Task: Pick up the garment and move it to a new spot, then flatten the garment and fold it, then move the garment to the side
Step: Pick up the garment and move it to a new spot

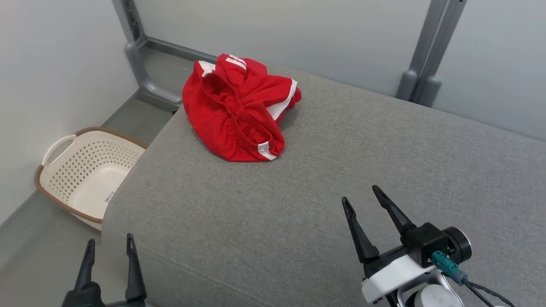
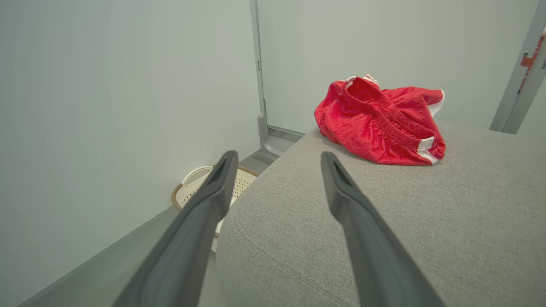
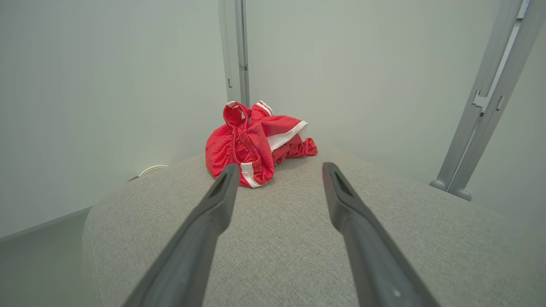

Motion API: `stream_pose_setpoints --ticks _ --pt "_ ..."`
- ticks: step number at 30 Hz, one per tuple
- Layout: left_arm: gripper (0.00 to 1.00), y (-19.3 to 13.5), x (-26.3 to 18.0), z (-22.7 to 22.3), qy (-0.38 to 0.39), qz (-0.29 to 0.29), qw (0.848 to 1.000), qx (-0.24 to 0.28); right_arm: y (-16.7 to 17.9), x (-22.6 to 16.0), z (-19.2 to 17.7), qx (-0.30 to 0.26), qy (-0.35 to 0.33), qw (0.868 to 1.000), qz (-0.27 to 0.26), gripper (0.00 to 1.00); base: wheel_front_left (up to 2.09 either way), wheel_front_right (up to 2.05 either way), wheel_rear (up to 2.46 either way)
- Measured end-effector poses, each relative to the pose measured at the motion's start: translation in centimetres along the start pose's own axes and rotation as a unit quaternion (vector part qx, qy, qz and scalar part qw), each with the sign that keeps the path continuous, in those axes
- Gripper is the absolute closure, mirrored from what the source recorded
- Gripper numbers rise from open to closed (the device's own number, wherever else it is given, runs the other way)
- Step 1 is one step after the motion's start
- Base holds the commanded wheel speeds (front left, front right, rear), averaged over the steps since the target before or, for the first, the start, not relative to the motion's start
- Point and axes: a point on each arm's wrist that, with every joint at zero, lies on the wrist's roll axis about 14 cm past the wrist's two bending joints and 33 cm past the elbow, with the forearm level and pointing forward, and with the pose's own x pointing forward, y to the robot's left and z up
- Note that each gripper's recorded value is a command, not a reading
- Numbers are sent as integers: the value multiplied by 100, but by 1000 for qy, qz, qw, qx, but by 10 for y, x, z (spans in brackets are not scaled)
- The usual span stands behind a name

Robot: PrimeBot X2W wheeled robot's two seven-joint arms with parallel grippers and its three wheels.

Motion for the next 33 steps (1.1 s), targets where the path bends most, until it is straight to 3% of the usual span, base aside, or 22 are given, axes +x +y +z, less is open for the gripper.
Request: stream_pose_setpoints --ticks 9,18,27,33 --pt "0 19 -9 -3 9 30 999 6 5 11 -8 9 7 1000 14 0 0 0 0" --pt "0 -23 36 8 -8 -71 997 31 -20 4 -17 3 16 1000 -22 0 0 0 0" --pt "0 -108 135 20 13 -191 980 52 -58 12 -23 -20 9 998 -56 0 0 0 0" --pt "0 -179 154 -29 110 -280 952 61 -90 15 -32 -25 6 996 -87 0 0 0 0"
